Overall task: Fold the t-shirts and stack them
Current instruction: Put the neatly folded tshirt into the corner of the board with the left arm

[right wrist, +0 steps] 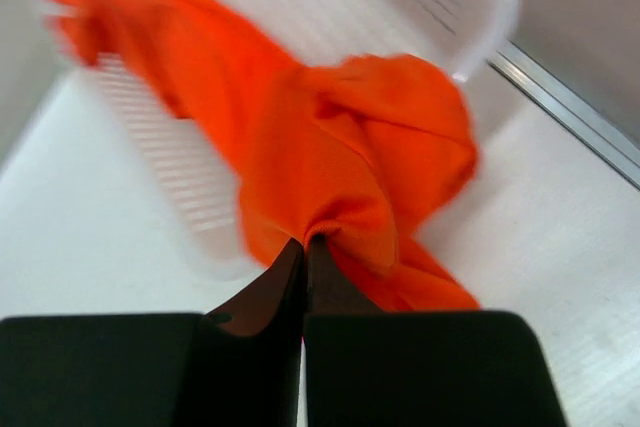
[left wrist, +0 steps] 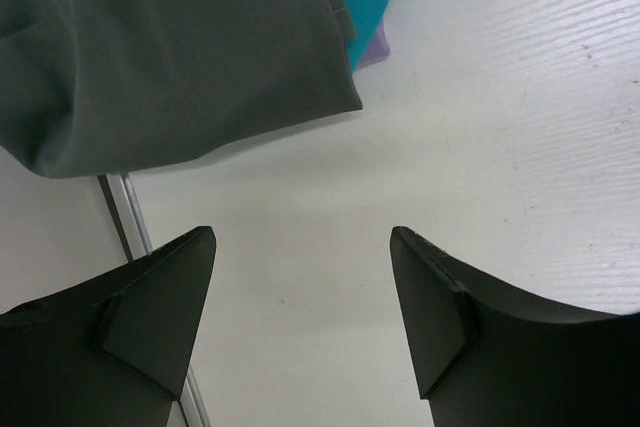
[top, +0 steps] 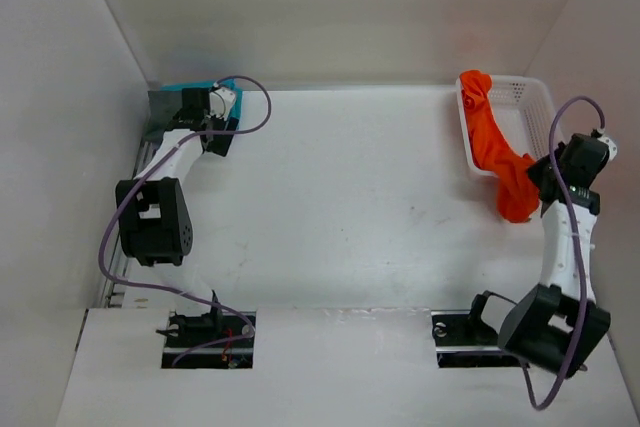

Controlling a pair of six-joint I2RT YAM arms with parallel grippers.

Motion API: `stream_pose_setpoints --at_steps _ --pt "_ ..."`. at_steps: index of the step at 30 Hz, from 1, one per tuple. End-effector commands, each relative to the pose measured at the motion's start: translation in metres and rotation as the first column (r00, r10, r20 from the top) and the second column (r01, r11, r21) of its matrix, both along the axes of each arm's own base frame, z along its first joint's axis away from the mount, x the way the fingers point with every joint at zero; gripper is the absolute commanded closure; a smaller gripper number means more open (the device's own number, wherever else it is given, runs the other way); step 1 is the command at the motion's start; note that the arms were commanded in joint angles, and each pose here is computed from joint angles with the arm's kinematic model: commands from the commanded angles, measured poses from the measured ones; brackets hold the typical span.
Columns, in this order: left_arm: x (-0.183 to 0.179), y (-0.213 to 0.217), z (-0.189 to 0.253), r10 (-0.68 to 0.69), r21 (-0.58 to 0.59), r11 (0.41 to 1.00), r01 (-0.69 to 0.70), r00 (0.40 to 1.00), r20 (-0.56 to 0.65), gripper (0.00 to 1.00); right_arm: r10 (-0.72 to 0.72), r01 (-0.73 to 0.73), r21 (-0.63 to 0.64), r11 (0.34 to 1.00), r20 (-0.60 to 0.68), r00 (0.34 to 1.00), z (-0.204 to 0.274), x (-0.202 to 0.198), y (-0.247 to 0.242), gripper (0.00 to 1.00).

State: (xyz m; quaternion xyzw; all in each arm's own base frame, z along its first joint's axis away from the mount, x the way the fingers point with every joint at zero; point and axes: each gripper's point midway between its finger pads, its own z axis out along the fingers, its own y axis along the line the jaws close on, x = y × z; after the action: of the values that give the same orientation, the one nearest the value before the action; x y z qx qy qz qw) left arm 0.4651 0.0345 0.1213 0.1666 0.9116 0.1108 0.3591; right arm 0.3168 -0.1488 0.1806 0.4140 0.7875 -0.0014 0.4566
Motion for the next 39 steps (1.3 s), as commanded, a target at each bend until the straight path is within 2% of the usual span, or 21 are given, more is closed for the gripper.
stream_pose_setpoints --at_steps 1,3,6,8,11,14,17,19,20,24,26,28,32,35,36,39 --pt "0.001 0.003 0.043 0.014 -0.021 1.0 -0.012 0.995 0.102 0.3 0.075 -0.034 -0.135 0.99 0.307 0.949 0.119 0.008 0.026 1.0" --pt "-0.001 0.006 0.047 0.021 -0.022 1.0 -0.019 0.994 0.109 0.29 0.122 -0.051 -0.18 0.982 0.411 0.903 0.168 0.004 0.049 1.0" --pt "-0.005 0.01 0.053 0.035 -0.029 0.999 -0.032 0.992 0.121 0.29 0.253 -0.146 -0.228 0.963 0.565 0.786 0.251 -0.01 0.102 1.0" --pt "-0.009 0.013 0.057 0.048 -0.046 0.998 -0.042 0.991 0.127 0.29 0.356 -0.252 -0.251 0.934 0.651 0.67 0.306 -0.025 0.148 1.0" --pt "-0.016 0.018 0.064 0.067 -0.087 0.995 -0.055 0.988 0.141 0.28 0.492 -0.442 -0.29 0.849 0.738 0.461 0.378 -0.05 0.226 1.0" --pt "-0.02 0.029 0.071 0.101 -0.119 0.989 -0.084 0.984 0.149 0.28 0.582 -0.552 -0.351 0.756 0.746 0.324 0.413 -0.065 0.287 0.98" --pt "-0.023 0.041 0.08 0.138 -0.142 0.983 -0.115 0.977 0.165 0.28 0.672 -0.642 -0.421 0.641 0.712 0.204 0.427 -0.075 0.351 0.96" --pt "-0.025 0.048 0.086 0.16 -0.156 0.979 -0.132 0.971 0.178 0.28 0.712 -0.678 -0.449 0.583 0.684 0.159 0.426 -0.076 0.382 0.94" --pt "-0.026 0.051 0.089 0.169 -0.165 0.977 -0.138 0.968 0.186 0.28 0.719 -0.677 -0.448 0.584 0.672 0.175 0.42 -0.07 0.387 0.94" --pt "-0.03 0.052 0.092 0.17 -0.18 0.974 -0.136 0.966 0.192 0.28 0.695 -0.665 -0.366 0.651 0.639 0.328 0.38 -0.028 0.376 0.93" --pt "-0.032 0.048 0.091 0.15 -0.183 0.976 -0.115 0.97 0.19 0.28 0.682 -0.656 -0.314 0.686 0.592 0.43 0.347 -0.003 0.364 0.9" --pt "-0.034 0.043 0.09 0.129 -0.182 0.979 -0.094 0.974 0.189 0.27 0.671 -0.645 -0.264 0.717 0.511 0.537 0.303 0.023 0.349 0.83" --pt "-0.038 0.03 0.091 0.068 -0.156 0.987 -0.038 0.979 0.191 0.26 0.623 -0.59 -0.201 0.782 0.267 0.735 0.198 0.063 0.306 0.52" --pt "-0.049 0.004 0.091 -0.047 -0.109 0.992 0.066 0.984 0.173 0.25 0.589 -0.567 -0.174 0.805 0.136 0.796 0.141 0.063 0.281 0.25" --pt "-0.058 -0.01 0.087 -0.113 -0.089 0.988 0.127 0.982 0.149 0.25 0.588 -0.567 -0.171 0.806 0.118 0.8 0.13 0.059 0.278 0.0" --pt "-0.104 -0.071 0.062 -0.372 -0.065 0.926 0.372 0.928 0.016 0.26 0.589 -0.579 -0.141 0.803 0.043 0.807 0.089 0.042 0.273 0.0"
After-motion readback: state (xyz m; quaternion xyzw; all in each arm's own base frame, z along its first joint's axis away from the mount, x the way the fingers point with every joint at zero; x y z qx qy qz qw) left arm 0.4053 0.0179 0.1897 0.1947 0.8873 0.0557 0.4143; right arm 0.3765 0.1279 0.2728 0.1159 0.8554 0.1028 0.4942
